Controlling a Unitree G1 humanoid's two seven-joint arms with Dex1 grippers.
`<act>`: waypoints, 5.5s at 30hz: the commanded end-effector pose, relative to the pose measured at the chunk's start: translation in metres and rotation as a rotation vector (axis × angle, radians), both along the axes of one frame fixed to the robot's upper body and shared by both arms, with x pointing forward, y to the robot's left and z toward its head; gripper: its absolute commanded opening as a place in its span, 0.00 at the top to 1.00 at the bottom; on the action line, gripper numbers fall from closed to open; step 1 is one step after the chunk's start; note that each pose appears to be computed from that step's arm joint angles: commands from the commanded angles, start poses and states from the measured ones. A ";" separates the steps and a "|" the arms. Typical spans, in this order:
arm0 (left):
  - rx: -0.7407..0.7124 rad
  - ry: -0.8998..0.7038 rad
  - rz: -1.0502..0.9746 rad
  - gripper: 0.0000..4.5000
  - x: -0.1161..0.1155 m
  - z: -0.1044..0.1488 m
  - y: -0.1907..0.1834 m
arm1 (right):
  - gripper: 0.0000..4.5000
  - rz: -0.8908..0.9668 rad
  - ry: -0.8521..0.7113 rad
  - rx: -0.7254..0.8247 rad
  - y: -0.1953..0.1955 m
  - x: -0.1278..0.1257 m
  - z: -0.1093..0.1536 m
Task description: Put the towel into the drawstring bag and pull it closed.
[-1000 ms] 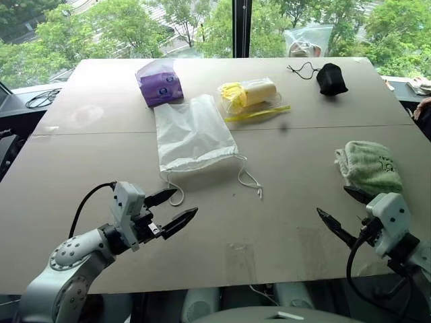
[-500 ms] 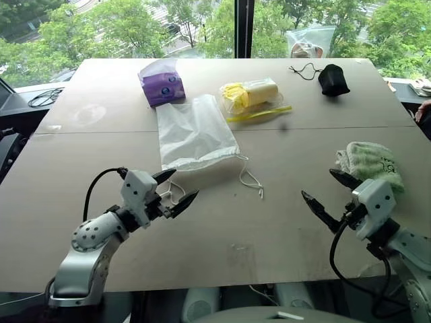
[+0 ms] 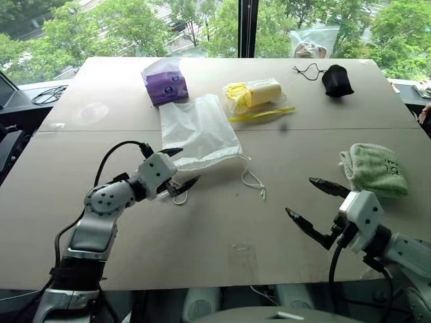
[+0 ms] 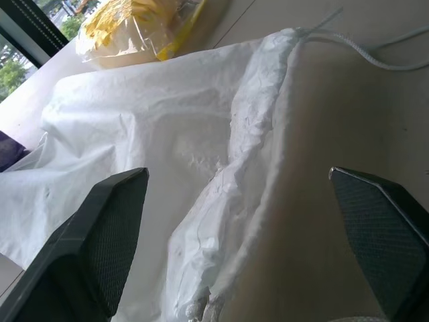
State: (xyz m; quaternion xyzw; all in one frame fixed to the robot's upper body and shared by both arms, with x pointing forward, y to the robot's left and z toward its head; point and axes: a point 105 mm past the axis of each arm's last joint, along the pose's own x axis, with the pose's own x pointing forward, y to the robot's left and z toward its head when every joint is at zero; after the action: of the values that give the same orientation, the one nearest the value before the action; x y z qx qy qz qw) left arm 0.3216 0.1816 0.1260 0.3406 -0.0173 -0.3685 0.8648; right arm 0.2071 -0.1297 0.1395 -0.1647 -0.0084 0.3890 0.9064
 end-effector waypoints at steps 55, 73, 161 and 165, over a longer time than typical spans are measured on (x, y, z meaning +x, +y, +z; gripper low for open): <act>-0.728 0.555 0.048 1.00 0.023 0.080 -0.059 | 0.11 -0.656 0.796 0.008 -0.137 0.125 -0.101; -0.704 0.592 0.037 1.00 0.026 0.070 -0.056 | 0.95 -0.003 0.460 0.165 -0.010 0.071 -0.008; -0.419 0.624 -0.365 1.00 -0.021 0.055 -0.110 | 0.00 -0.330 0.277 0.076 0.050 0.153 -0.020; -0.381 0.684 -0.386 1.00 -0.026 0.045 -0.122 | 0.00 -0.318 0.264 0.080 0.053 0.156 -0.015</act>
State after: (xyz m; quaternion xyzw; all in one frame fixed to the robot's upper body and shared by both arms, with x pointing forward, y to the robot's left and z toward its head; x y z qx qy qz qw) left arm 0.2987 0.0659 0.1656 0.0136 0.1454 -0.5954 0.7901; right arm 0.3595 -0.0736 0.1157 -0.0705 0.1352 0.2666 0.9517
